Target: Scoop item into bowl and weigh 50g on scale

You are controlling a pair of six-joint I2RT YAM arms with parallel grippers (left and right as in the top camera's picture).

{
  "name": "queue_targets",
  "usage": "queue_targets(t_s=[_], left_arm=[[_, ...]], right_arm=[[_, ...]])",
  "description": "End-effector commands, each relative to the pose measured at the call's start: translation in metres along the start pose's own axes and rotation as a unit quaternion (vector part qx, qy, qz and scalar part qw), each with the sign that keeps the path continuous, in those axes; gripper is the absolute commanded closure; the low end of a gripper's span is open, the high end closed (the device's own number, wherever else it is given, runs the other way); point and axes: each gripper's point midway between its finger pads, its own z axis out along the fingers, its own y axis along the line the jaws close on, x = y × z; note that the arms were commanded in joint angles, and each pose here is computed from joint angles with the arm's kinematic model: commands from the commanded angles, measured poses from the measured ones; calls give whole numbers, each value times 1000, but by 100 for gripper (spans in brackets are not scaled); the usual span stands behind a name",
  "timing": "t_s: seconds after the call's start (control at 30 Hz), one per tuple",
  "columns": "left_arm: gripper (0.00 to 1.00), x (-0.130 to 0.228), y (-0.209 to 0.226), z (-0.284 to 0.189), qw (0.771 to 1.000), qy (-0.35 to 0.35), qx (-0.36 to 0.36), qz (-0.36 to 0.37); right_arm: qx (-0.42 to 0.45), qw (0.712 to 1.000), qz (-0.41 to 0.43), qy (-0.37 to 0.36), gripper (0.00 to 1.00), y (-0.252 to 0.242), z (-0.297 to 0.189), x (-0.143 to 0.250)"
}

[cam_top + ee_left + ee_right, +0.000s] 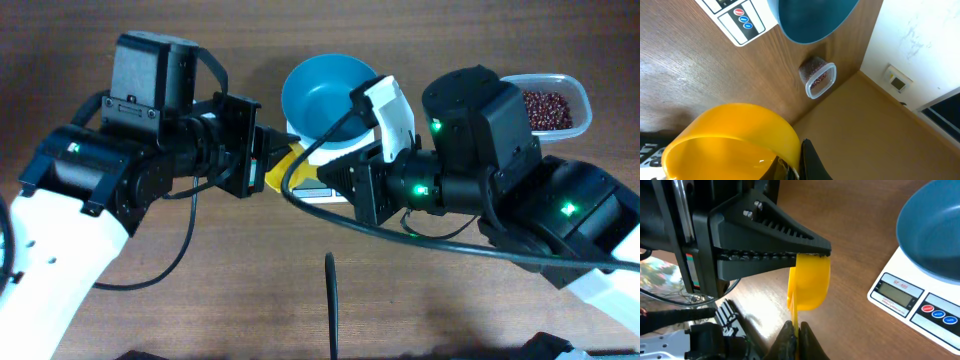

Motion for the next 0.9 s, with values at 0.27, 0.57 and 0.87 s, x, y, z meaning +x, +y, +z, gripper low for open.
queue_targets(t_s=[0.27,0.57,0.87], left_arm=[[53,-3,-5,-4,1000,-10,8,15],[1,40,-56,-29,943,43,135,300],[1,-39,32,-117,862,-253,-58,435]], right_arm=[[-22,999,-24,2,96,11,-3,-1],[182,983,-11,-29,96,-53,-38,1],[356,929,56,-81,96,-77,-205,70]])
